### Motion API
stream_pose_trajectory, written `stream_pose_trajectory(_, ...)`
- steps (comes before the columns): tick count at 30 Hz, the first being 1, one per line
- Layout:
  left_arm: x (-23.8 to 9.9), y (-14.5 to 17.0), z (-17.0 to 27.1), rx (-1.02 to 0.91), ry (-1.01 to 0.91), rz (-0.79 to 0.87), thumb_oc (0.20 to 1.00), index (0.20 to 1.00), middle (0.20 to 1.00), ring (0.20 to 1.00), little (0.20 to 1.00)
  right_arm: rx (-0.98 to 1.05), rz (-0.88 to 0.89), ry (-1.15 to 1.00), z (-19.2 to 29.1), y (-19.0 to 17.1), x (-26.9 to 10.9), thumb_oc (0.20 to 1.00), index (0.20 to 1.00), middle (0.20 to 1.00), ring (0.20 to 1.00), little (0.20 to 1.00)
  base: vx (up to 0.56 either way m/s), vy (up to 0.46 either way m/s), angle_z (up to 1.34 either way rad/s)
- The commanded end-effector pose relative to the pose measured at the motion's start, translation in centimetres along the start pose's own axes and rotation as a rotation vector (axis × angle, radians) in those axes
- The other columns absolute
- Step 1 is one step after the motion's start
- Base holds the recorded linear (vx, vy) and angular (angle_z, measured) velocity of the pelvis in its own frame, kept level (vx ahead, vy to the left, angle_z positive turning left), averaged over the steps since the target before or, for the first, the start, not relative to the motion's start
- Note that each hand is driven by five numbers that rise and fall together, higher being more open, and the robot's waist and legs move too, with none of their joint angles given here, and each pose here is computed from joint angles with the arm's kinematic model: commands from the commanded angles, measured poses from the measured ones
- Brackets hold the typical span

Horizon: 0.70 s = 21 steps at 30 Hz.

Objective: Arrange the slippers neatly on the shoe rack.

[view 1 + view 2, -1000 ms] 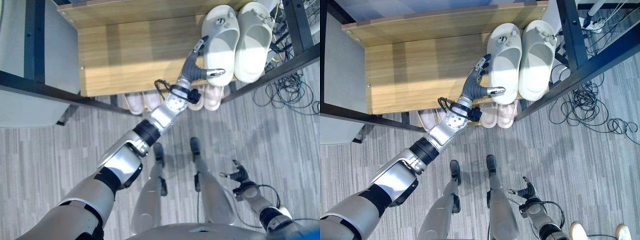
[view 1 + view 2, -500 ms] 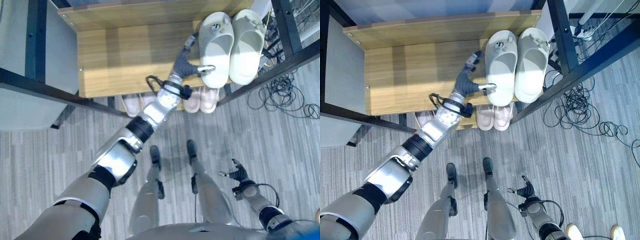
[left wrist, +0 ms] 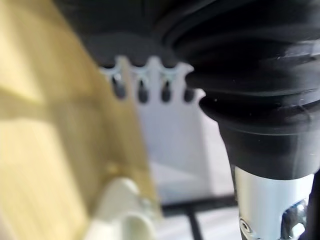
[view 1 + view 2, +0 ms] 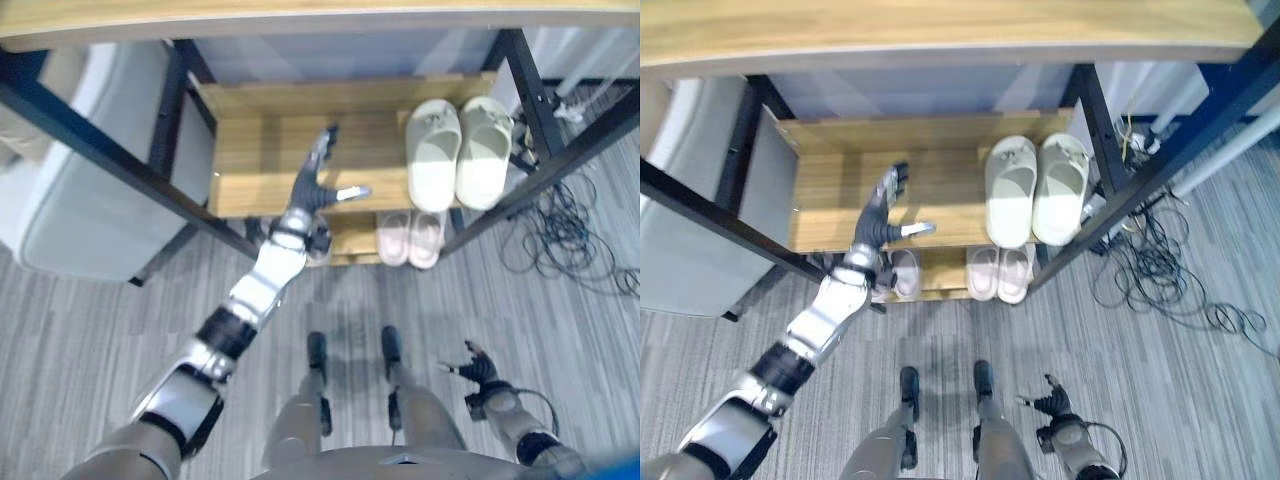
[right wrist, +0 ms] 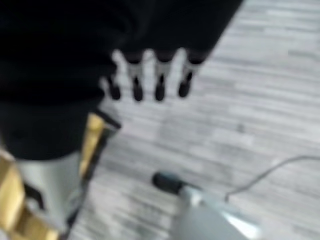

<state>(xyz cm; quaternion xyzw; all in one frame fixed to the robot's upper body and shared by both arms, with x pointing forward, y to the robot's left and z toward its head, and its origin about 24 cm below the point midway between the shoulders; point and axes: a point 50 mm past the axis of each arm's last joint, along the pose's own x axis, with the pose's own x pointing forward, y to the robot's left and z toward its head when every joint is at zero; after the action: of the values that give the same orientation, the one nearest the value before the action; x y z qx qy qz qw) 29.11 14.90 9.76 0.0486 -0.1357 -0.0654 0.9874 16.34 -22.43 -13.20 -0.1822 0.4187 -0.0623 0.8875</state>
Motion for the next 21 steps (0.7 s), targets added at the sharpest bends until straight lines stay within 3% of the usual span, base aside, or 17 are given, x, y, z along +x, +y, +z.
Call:
stream_pose_trajectory(1, -0.6, 2.8, 1.0, -0.058, -0.027, -0.068, 1.000, 1.000, 1.000, 1.000, 1.000, 0.023, 0.012, 0.103, -2.7, 0.0, -0.7, 1.000, 1.000, 1.000, 1.000, 1.000, 0.07, -0.019, 0.19)
stream_pose_trajectory(5, -3.9, 4.1, -0.8, -0.101, 0.098, -0.121, 1.000, 1.000, 1.000, 1.000, 1.000, 0.012, 0.032, 0.174, -4.7, 0.3, -1.4, 1.000, 1.000, 1.000, 1.000, 1.000, 0.06, -0.017, 0.23)
stream_pose_trajectory(6, -6.1, 4.8, -2.0, -0.104, 0.180, -0.137, 1.000, 1.000, 1.000, 1.000, 1.000, 0.001, 0.045, 0.206, -5.7, 0.5, -1.8, 1.000, 1.000, 1.000, 1.000, 1.000, 0.04, -0.028, 0.22)
stream_pose_trajectory(8, -9.2, 5.8, -4.7, -0.153, 0.321, -0.014, 1.000, 1.000, 1.000, 1.000, 1.000, 0.032, 0.040, 0.221, -6.0, 0.5, -1.9, 1.000, 1.000, 1.000, 1.000, 1.000, 0.02, -0.043, 0.05)
stream_pose_trajectory(9, -9.2, 5.8, -4.7, -0.153, 0.322, -0.013, 1.000, 1.000, 1.000, 1.000, 1.000, 0.031, 0.040, 0.222, -6.0, 0.5, -1.9, 1.000, 1.000, 1.000, 1.000, 1.000, -0.01, -0.037, 0.03)
stream_pose_trajectory(10, -11.6, 6.4, -6.3, -0.145, 0.425, -0.001, 1.000, 1.000, 1.000, 1.000, 1.000, 0.043, 0.041, 0.239, -6.5, 0.4, -2.1, 1.000, 1.000, 1.000, 1.000, 1.000, 0.00, -0.022, 0.06)
stream_pose_trajectory(15, -16.9, 6.8, -10.9, -0.123, 0.713, 0.035, 1.000, 1.000, 1.000, 1.000, 1.000, 0.054, 0.047, 0.280, -7.7, 0.3, -2.7, 1.000, 1.000, 1.000, 1.000, 1.000, -0.03, -0.008, 0.08)
stream_pose_trajectory(17, -21.4, 6.9, -15.2, -0.063, 0.972, 0.143, 1.000, 1.000, 1.000, 1.000, 1.000, 0.099, 0.035, 0.309, -8.4, 0.0, -2.9, 1.000, 1.000, 1.000, 1.000, 1.000, -0.09, 0.002, 0.12)
stream_pose_trajectory(18, -21.3, 6.9, -15.2, -0.063, 0.971, 0.142, 1.000, 1.000, 1.000, 1.000, 1.000, 0.099, 0.034, 0.309, -8.4, 0.0, -2.9, 1.000, 1.000, 1.000, 1.000, 1.000, -0.06, 0.006, 0.24)
stream_pose_trajectory(20, -24.9, 6.6, -17.7, -0.076, 1.180, 0.272, 1.000, 1.000, 1.000, 1.000, 1.000, 0.135, 0.022, 0.332, -9.0, -0.3, -3.1, 1.000, 1.000, 1.000, 1.000, 1.000, -0.03, -0.005, 0.16)
stream_pose_trajectory(21, -28.7, 6.2, -18.9, 0.014, 1.424, 0.300, 1.000, 1.000, 1.000, 1.000, 1.000, 0.147, 0.019, 0.373, -9.8, -0.3, -3.5, 1.000, 1.000, 1.000, 1.000, 1.000, -0.03, -0.009, 0.21)
